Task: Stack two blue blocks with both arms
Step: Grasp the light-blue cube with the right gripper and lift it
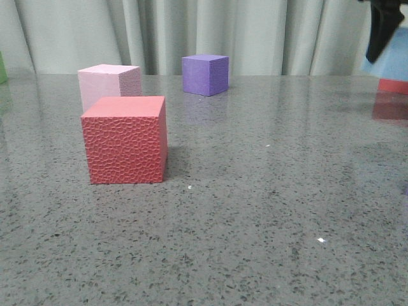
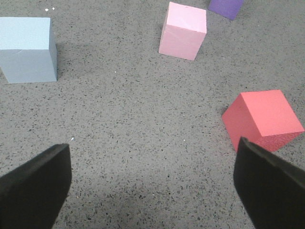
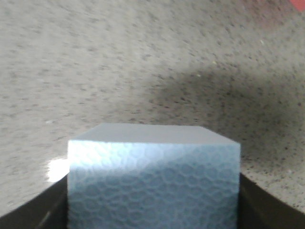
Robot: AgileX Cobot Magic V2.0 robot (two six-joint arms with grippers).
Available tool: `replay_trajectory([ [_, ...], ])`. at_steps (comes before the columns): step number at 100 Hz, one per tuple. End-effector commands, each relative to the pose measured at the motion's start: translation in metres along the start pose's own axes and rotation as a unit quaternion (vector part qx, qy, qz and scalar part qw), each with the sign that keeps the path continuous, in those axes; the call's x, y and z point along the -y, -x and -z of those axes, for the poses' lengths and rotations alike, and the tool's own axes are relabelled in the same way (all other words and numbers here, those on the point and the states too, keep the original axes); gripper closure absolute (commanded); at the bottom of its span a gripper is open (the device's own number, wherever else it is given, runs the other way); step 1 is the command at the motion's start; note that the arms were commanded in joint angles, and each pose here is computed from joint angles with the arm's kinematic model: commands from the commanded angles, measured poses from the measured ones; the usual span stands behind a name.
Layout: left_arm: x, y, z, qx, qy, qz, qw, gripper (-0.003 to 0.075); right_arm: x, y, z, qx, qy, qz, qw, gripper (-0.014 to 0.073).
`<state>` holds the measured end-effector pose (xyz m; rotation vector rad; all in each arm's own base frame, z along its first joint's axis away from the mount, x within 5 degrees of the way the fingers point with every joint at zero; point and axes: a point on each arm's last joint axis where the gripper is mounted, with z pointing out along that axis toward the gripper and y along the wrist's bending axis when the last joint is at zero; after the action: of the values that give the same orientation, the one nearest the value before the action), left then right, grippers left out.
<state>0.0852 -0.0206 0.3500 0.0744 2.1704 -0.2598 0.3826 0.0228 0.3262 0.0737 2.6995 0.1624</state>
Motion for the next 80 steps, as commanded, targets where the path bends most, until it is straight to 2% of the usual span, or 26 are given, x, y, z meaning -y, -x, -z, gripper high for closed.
replay_trajectory([
  [1,0.002,0.013,0.005,0.039,-0.005,0.003,0.999,0.0059,-0.019,0.008,0.039,0.052,0.024,0.018,0.998,0.0232],
  [29,0.002,0.013,0.005,0.039,-0.005,0.003,0.999,0.0059,-0.081,0.001,0.053,0.063,0.068,0.038,0.995,0.0232],
  [61,0.002,0.013,0.005,0.039,-0.005,0.003,0.999,0.0059,-0.133,-0.011,0.044,0.061,0.095,0.029,0.993,0.0232],
  [80,0.002,0.013,0.005,0.039,-0.005,0.003,0.999,0.0059,-0.169,-0.011,0.027,0.041,0.108,0.043,0.992,0.0232],
])
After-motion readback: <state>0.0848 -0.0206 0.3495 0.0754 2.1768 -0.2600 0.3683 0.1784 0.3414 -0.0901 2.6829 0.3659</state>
